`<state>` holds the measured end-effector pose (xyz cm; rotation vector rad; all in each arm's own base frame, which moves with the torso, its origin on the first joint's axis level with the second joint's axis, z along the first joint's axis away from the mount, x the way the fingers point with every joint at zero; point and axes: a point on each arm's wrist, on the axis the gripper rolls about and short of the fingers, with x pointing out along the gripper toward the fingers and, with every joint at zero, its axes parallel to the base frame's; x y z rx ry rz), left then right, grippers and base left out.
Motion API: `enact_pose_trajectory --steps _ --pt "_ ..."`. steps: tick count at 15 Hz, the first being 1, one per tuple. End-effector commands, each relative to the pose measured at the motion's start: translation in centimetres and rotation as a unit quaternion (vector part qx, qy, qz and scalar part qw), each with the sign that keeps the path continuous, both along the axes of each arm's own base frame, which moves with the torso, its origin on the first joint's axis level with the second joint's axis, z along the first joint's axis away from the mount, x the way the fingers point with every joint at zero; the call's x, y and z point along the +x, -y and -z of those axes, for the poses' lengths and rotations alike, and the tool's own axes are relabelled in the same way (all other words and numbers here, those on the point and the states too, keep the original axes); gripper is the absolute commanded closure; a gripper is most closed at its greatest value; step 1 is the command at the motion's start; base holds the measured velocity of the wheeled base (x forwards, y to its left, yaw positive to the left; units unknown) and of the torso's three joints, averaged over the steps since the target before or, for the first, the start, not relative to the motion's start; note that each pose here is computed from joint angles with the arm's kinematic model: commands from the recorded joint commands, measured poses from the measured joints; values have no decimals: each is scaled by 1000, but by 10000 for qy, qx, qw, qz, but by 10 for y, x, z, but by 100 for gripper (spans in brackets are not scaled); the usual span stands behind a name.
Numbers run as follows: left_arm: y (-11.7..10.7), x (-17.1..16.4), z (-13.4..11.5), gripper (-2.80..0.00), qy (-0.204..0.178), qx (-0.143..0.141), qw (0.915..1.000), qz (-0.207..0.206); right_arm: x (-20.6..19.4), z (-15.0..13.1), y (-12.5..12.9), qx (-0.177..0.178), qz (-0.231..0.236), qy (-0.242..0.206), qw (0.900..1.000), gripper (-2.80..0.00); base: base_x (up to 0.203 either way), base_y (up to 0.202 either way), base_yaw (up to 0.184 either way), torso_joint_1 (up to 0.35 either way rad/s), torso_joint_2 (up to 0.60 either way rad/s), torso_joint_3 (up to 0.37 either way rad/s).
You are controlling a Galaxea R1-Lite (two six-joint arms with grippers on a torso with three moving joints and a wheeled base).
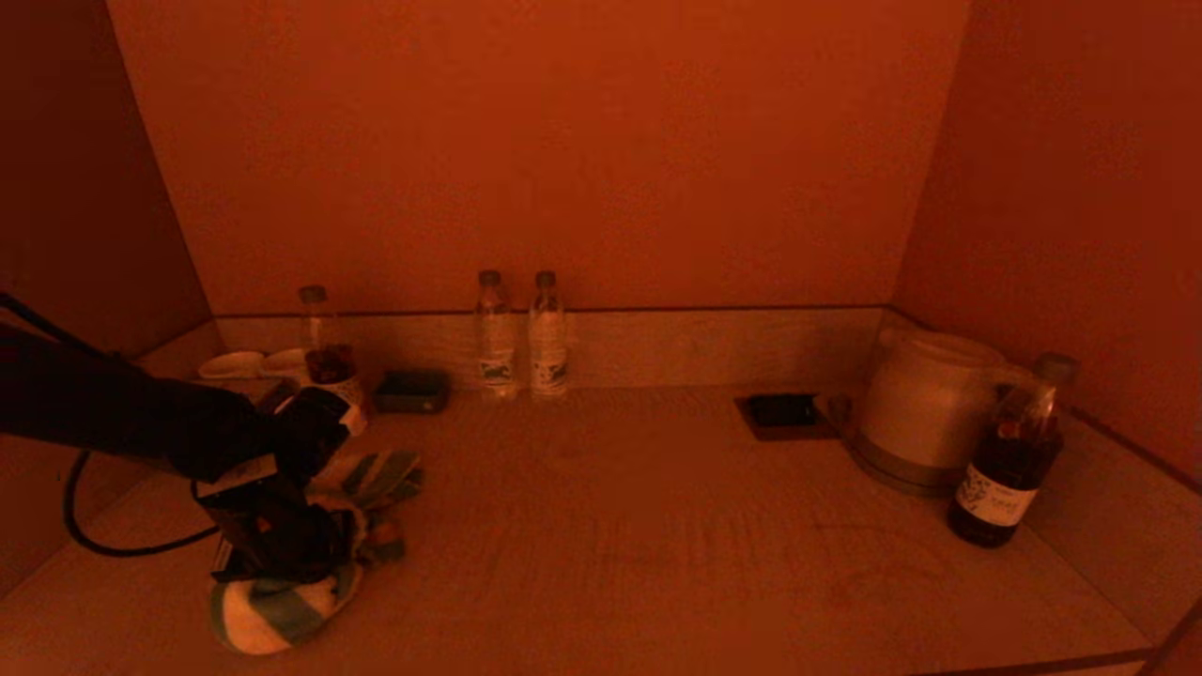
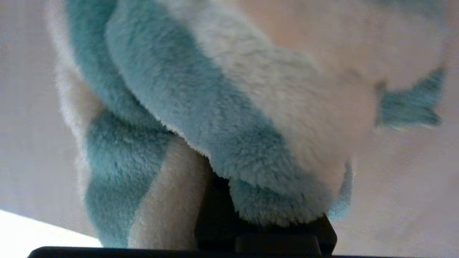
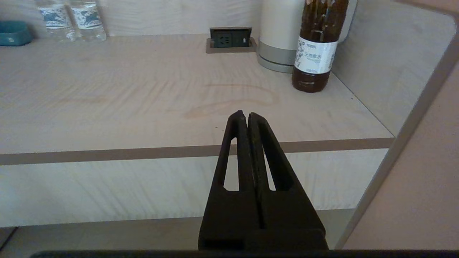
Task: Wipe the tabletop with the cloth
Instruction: Sweep the stains on the table
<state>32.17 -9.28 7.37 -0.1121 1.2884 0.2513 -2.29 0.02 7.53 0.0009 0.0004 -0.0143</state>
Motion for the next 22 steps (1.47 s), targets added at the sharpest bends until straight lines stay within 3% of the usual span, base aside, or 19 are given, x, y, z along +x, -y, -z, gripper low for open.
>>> enact_pose_trajectory --steps 1,4,8,12,16,20,22 --pt "12 -1 10 0 -155 -10 9998 150 0 0 0 3 -3 -6 10000 0 0 0 0 0 0 0" --pt "44 -5 2 0 15 -164 9987 487 0 0 0 3 -3 -5 10000 0 0 0 0 0 0 0" --pt "55 -7 0 0 65 -207 9979 611 0 0 0 3 -3 -5 10000 0 0 0 0 0 0 0" --pt "102 -8 2 0 245 -361 9943 972 0 0 0 3 -3 -5 10000 0 0 0 0 0 0 0" --pt "104 -8 2 0 247 -367 9943 969 0 0 0 3 -3 -5 10000 0 0 0 0 0 0 0" --pt "152 2 6 0 523 -558 9880 1340 0 0 0 3 -3 -5 10000 0 0 0 0 0 0 0" --pt "158 2 8 0 530 -580 9878 1347 0 0 0 3 -3 -5 10000 0 0 0 0 0 0 0"
